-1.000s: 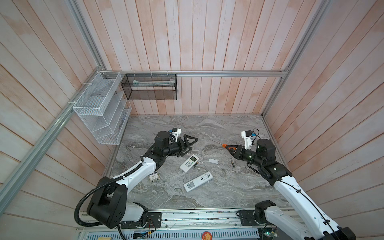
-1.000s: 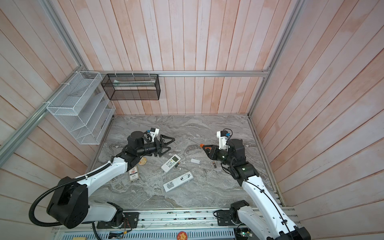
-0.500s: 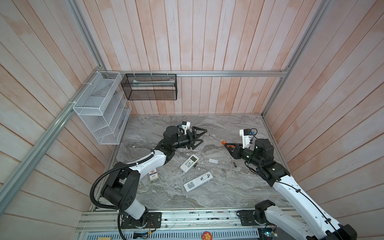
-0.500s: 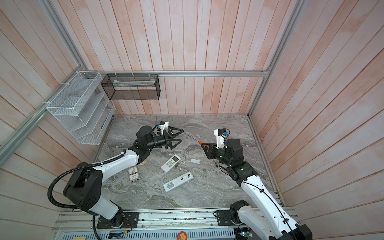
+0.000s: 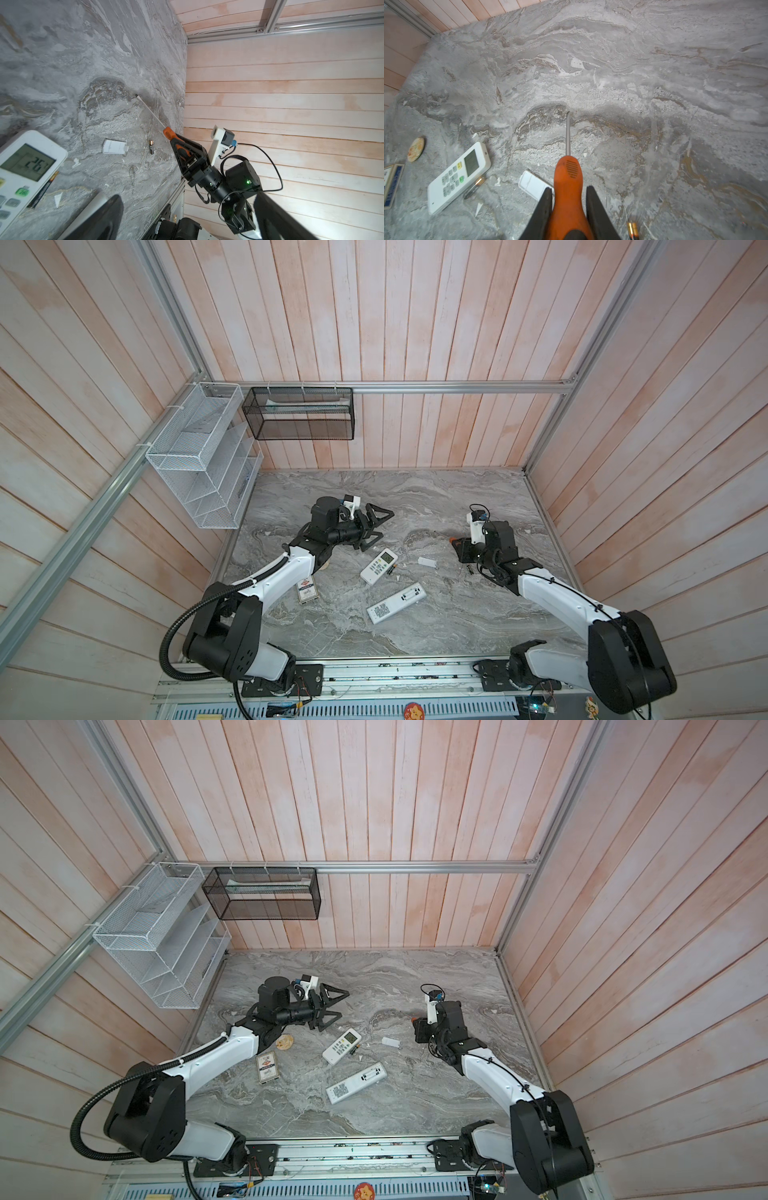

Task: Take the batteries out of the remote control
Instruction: 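Lower the screwdriver onto the table and open the right gripper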

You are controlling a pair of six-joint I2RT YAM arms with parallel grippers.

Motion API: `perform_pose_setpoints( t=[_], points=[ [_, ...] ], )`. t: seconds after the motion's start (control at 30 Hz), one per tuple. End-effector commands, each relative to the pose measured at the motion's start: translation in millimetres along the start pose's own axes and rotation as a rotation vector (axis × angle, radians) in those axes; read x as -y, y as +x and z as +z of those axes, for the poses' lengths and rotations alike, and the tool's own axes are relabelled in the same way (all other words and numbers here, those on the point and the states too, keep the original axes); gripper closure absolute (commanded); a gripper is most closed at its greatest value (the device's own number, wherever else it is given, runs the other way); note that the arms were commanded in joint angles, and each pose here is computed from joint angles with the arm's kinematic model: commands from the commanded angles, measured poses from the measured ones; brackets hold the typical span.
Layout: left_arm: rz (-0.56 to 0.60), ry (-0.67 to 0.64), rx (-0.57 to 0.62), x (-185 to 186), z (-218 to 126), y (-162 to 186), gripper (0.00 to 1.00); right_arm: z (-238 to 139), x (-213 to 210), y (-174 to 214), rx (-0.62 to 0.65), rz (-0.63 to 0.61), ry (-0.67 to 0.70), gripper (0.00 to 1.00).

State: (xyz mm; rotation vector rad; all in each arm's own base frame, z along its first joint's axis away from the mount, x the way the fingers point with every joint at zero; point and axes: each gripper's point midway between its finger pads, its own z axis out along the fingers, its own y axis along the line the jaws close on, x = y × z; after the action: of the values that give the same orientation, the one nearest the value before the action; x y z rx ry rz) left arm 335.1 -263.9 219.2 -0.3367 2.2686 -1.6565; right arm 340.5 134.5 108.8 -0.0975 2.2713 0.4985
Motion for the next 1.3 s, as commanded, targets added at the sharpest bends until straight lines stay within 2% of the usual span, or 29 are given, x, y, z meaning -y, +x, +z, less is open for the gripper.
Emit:
perform_pose_setpoints(
  t=[0.0, 0.33, 0.77, 1.27],
  points=[
    [0.035, -0.055, -0.009, -15, -14, 8, 0.00, 13, 0, -24, 0.071, -0.049, -0.011, 1.00],
    [-0.002, -0.099, 0.036, -42, -42, 3, 0.00, 45, 14, 14, -0.061, 0.009, 0.006, 0.89],
    [-0.021, -0.119, 0.042, -57, -46, 4, 0.00, 61, 22, 49, -0.195, 0.040, 0.017, 0.71],
    [-0.032, -0.140, 0.052, -64, -46, 3, 0.00, 58, 23, 50, -0.221, 0.041, 0.033, 0.46]
  ],
)
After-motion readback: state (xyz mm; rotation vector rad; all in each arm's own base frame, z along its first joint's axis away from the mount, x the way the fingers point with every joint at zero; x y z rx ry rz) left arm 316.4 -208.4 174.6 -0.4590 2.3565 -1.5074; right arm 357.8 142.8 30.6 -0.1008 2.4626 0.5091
